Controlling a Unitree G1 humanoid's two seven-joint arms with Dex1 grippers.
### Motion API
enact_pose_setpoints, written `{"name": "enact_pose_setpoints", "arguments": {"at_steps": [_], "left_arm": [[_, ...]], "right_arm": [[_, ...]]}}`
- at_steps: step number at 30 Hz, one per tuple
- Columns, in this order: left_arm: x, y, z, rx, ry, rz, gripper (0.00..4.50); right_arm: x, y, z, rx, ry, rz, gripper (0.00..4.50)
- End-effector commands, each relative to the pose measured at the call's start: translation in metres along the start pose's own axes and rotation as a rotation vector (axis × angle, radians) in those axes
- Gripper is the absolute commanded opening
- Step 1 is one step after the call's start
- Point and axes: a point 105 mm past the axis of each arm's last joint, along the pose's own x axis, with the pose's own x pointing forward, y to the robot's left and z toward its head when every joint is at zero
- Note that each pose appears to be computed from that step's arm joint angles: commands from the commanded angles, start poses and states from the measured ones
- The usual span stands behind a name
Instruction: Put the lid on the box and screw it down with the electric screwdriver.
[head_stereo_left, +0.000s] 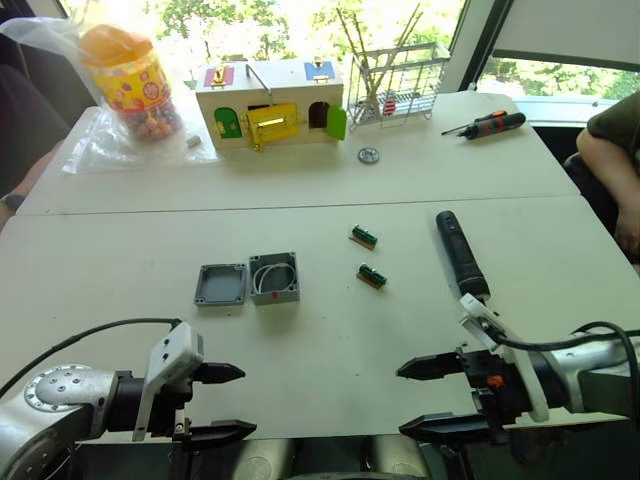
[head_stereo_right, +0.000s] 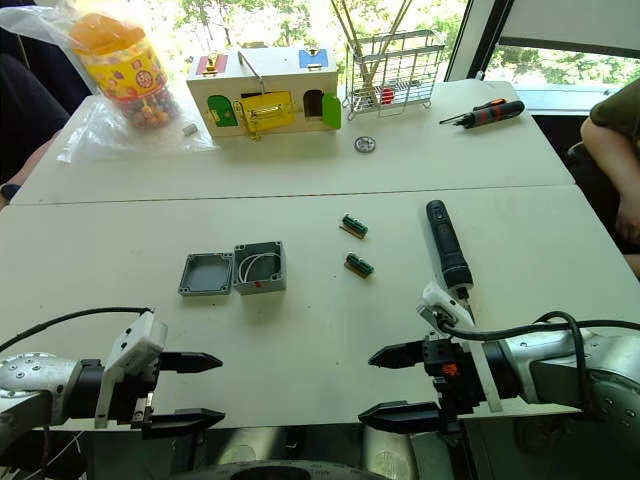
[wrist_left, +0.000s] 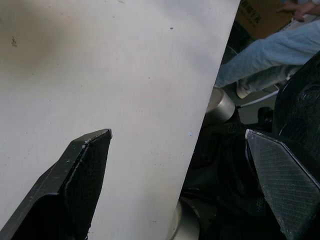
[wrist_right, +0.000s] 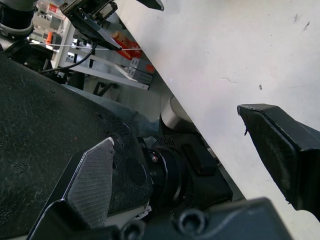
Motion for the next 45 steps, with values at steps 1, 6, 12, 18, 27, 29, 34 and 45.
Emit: {"name": "enact_pose_setpoints", "arguments": {"at_steps": [1, 6, 12, 18, 27, 29, 34, 45], "left_arm": [[0.002, -0.005, 0.002, 0.012, 0.008, -0.032, 4.40], [0.001, -0.004, 0.004, 0.012, 0.003, -0.036, 4.40], [0.000, -0.007, 0.007, -0.011, -0.020, -0.057, 4.40], [-0.001, 0.001, 0.007, 0.019, 0.008, 0.014, 4.40], [-0.042, 0.055, 0.044, 0.158, 0.188, 0.251, 4.40], [-0.051, 0.061, 0.063, 0.222, 0.229, 0.259, 4.40], [-0.049, 0.073, 0.111, 0.474, 0.320, 0.226, 4.40], [0.021, 0.088, 0.109, 0.578, 0.450, -0.006, 4.40]], "right_arm": [[0.000, 0.006, 0.006, -0.039, -0.022, 0.012, 4.50], [0.000, 0.004, 0.006, -0.048, -0.024, -0.009, 4.50], [0.001, 0.000, 0.011, -0.076, -0.065, -0.034, 4.50], [0.002, -0.005, 0.015, -0.085, -0.074, -0.053, 4.50], [-0.001, -0.012, 0.040, -0.138, -0.116, -0.079, 4.50], [0.002, -0.011, 0.047, -0.170, -0.122, -0.084, 4.50], [0.013, -0.012, 0.062, -0.249, -0.155, -0.113, 4.50], [0.037, -0.025, 0.059, -0.268, -0.220, -0.204, 4.50]]}}
